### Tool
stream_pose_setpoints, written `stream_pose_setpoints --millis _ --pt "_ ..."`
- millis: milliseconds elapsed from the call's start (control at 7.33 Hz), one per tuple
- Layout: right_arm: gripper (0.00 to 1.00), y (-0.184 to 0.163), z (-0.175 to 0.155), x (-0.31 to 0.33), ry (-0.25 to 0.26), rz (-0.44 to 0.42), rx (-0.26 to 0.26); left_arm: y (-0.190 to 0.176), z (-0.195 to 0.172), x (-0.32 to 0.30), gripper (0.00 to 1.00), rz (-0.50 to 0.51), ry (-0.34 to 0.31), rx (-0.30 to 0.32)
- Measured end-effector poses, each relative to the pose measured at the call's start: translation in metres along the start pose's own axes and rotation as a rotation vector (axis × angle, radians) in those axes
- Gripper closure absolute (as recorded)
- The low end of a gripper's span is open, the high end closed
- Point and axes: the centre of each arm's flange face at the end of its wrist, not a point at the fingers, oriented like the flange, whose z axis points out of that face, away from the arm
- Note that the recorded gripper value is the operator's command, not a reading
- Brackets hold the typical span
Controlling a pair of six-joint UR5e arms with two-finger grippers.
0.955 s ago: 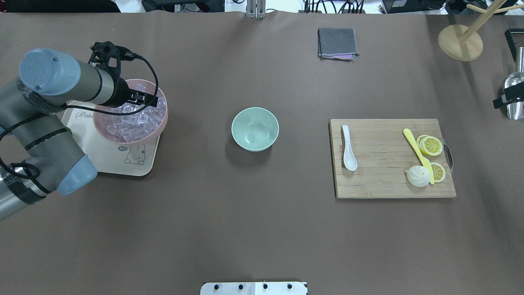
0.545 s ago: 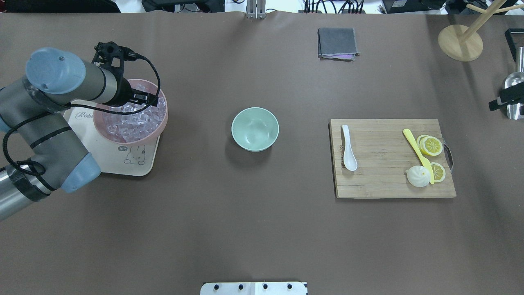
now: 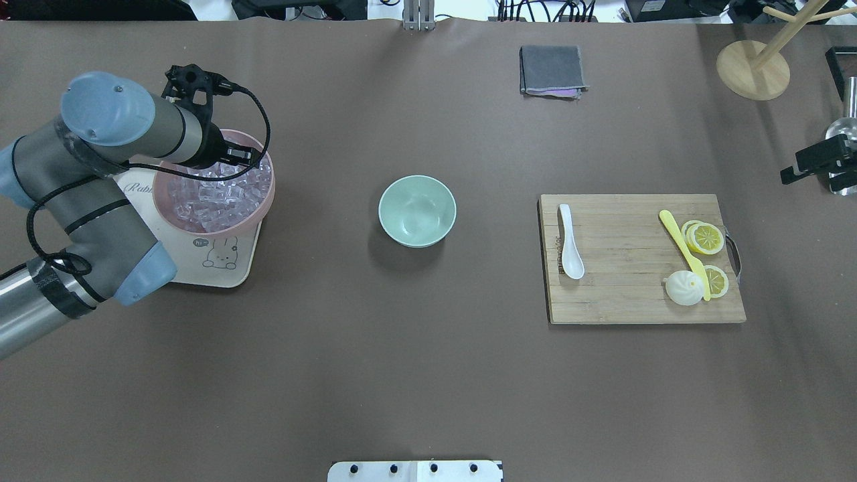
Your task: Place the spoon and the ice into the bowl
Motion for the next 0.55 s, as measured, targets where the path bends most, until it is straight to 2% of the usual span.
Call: stream_pose_setpoints --millis 273,545 --pt "0.00 -0.001 0.001 -0.004 0.002 0.007 0.001 -0.009 -0.009 -0.011 0.38 0.040 0.006 0.023" --pt "0.00 0.001 0.002 -0.011 -0.001 0.016 0.000 -0.016 -0.017 -0.023 0.38 0.048 0.021 0.021"
